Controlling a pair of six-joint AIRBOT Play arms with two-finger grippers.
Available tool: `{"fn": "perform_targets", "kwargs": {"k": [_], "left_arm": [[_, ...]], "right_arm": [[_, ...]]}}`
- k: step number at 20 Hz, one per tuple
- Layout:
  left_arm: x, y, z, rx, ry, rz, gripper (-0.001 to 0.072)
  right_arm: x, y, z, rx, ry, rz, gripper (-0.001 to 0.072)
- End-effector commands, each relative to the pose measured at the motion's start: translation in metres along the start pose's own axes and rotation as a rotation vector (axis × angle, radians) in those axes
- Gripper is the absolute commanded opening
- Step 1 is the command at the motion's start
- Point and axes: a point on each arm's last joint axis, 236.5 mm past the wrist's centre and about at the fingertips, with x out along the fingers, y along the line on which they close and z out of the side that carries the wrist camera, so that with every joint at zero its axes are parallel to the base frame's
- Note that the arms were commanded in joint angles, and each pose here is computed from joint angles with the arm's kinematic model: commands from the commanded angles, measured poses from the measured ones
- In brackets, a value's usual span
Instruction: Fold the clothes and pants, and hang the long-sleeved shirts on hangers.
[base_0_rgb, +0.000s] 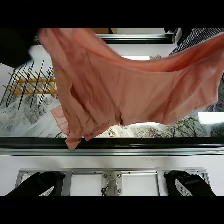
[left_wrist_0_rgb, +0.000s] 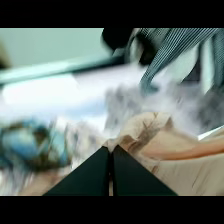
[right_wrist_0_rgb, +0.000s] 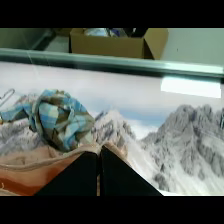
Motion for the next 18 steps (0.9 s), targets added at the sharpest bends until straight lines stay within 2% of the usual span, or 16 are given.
{"fn": "perform_targets", "kwargs": {"k": [1, 5, 9, 14, 18], "left_arm": [[0.035, 0.025, -0.131, -0.118, 0.435, 0.059, 0.0008], [0.060, -0.002, -0.260, -0.163, 0.768, -0.064, 0.0008], [0.073, 0.018, -0.319, -0.163, 0.851, 0.000, 0.0008], [0.078, 0.060, -0.351, -0.257, 0.880, 0.096, 0.0008], [0.086, 0.068, -0.355, -0.265, 0.852, 0.103, 0.0009]], "right_arm": [[0.050, -0.021, -0.070, 0.023, 0.305, -0.038, 0.0007], [0.119, -0.043, -0.196, 0.052, 0.670, -0.037, 0.0007], [0.135, -0.057, -0.294, 0.080, 0.858, -0.068, 0.0007], [0.103, -0.048, -0.303, 0.127, 0.862, -0.085, 0.0007], [0.088, -0.024, -0.292, 0.122, 0.823, -0.053, 0.0007]]}}
